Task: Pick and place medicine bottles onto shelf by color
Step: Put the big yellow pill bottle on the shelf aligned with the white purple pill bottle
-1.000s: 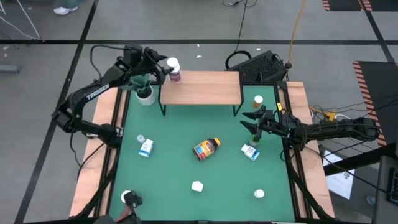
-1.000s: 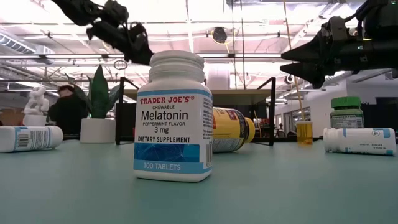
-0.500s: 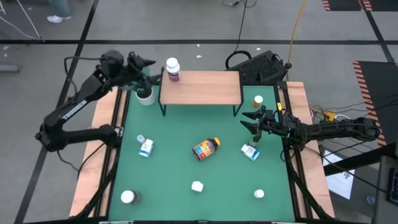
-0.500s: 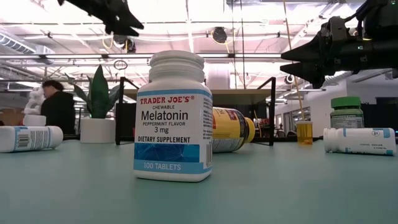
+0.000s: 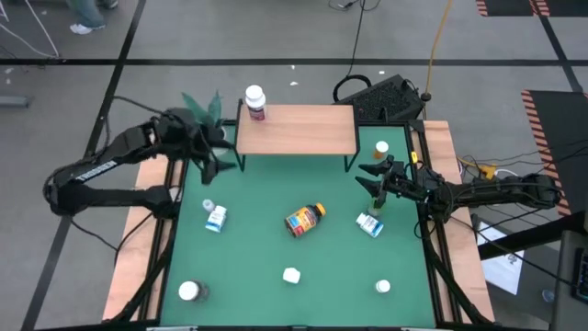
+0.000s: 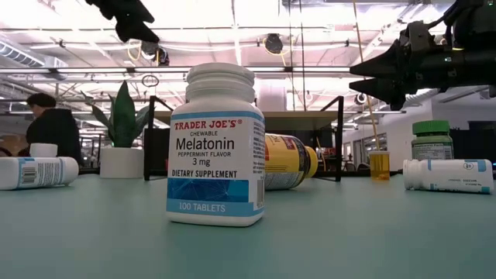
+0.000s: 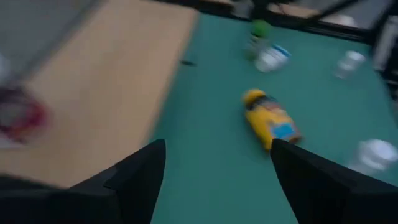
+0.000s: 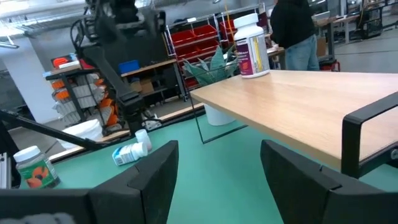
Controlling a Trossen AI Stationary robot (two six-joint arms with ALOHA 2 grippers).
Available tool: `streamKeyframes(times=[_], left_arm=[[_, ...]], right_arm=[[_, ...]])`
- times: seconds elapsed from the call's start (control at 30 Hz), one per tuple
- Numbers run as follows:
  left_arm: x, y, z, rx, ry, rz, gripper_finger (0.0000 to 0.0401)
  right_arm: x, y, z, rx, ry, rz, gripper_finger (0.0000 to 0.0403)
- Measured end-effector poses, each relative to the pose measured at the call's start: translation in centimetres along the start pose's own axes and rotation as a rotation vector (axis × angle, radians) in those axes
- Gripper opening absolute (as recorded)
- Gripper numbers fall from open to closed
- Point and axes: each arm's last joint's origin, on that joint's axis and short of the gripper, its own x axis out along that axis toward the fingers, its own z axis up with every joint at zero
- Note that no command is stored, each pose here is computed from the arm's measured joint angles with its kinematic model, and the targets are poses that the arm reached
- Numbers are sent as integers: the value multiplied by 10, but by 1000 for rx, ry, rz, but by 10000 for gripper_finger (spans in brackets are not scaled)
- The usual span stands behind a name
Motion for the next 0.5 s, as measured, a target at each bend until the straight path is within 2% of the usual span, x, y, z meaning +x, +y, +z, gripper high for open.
streamKeyframes(times=[0.13, 0.23, 0.43, 0.5], left_arm=[[35, -22, -15, -2, 45, -101, 276], [61, -37, -28, 2, 43, -131, 269], [119, -63, -41, 34, -192, -163, 263], [138, -68, -44, 20, -199, -182, 269]], right_arm=[[0, 0, 0, 13, 0, 0, 224], [0, 0, 0, 13, 0, 0, 224], [0, 1, 2, 26, -17, 11, 224], [0, 1, 2, 29, -15, 35, 224]])
